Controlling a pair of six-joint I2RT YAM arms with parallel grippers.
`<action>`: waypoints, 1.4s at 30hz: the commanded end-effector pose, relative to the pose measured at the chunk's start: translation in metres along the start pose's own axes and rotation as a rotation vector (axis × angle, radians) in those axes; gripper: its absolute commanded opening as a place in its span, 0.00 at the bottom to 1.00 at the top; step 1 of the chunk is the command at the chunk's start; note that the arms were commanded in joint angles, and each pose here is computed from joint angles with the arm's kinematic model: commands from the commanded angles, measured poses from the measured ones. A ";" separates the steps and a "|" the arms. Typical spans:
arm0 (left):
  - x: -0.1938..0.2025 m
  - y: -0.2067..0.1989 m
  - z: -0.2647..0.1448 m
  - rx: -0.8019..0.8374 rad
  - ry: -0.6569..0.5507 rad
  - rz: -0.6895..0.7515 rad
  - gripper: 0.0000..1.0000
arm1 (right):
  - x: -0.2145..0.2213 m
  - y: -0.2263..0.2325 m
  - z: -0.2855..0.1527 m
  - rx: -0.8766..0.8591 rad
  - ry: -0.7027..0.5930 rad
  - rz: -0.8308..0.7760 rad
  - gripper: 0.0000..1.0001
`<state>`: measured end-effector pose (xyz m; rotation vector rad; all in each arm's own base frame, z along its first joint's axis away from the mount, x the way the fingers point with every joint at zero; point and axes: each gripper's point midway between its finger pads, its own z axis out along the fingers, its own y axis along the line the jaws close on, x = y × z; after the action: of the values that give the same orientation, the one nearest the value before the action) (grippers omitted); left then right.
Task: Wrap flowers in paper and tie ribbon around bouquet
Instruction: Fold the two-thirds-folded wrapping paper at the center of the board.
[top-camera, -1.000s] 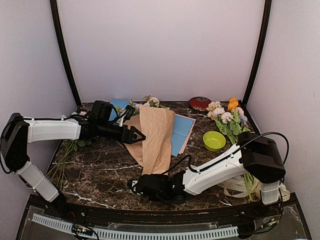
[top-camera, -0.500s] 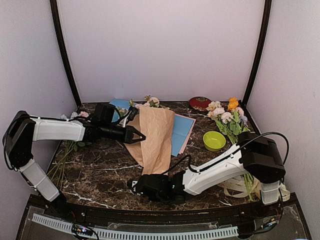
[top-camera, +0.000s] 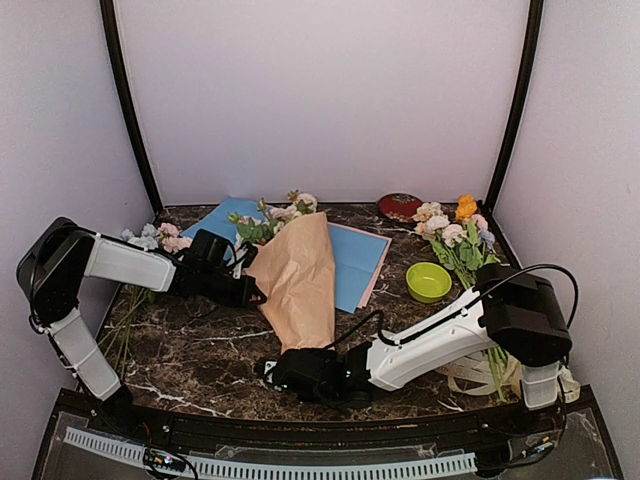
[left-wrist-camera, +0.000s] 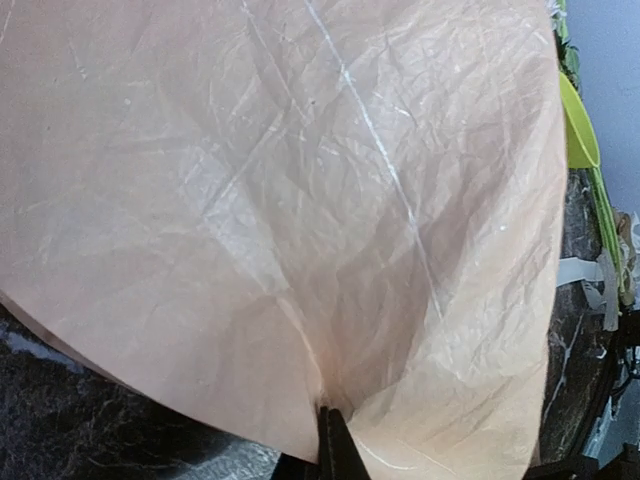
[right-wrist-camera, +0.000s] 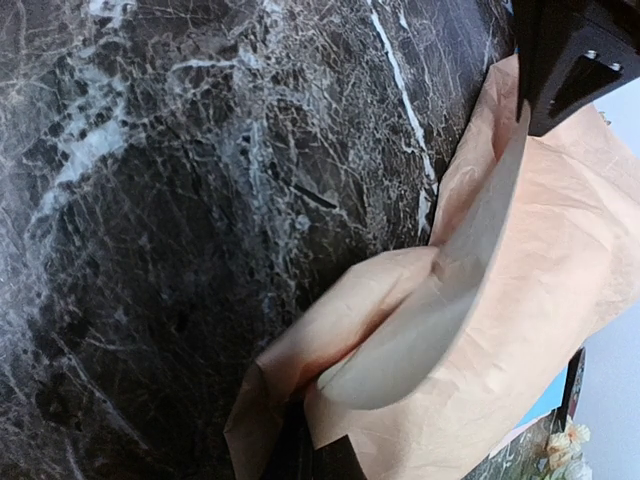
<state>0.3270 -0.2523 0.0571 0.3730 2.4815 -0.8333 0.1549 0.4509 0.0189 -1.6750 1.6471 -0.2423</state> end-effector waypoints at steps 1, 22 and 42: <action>0.018 0.040 0.010 -0.147 0.044 -0.004 0.00 | 0.030 0.029 0.003 -0.109 0.078 -0.037 0.00; 0.043 0.047 0.027 -0.108 0.080 -0.001 0.00 | -0.055 -0.035 -0.114 -0.402 -0.252 0.408 0.45; 0.041 0.040 0.028 -0.071 0.083 -0.010 0.00 | -0.020 0.041 0.007 -0.501 0.032 0.553 0.00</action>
<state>0.3347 -0.2471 0.0201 0.3886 2.4790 -0.7861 0.1758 0.4875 0.0214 -1.3298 2.1923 0.4641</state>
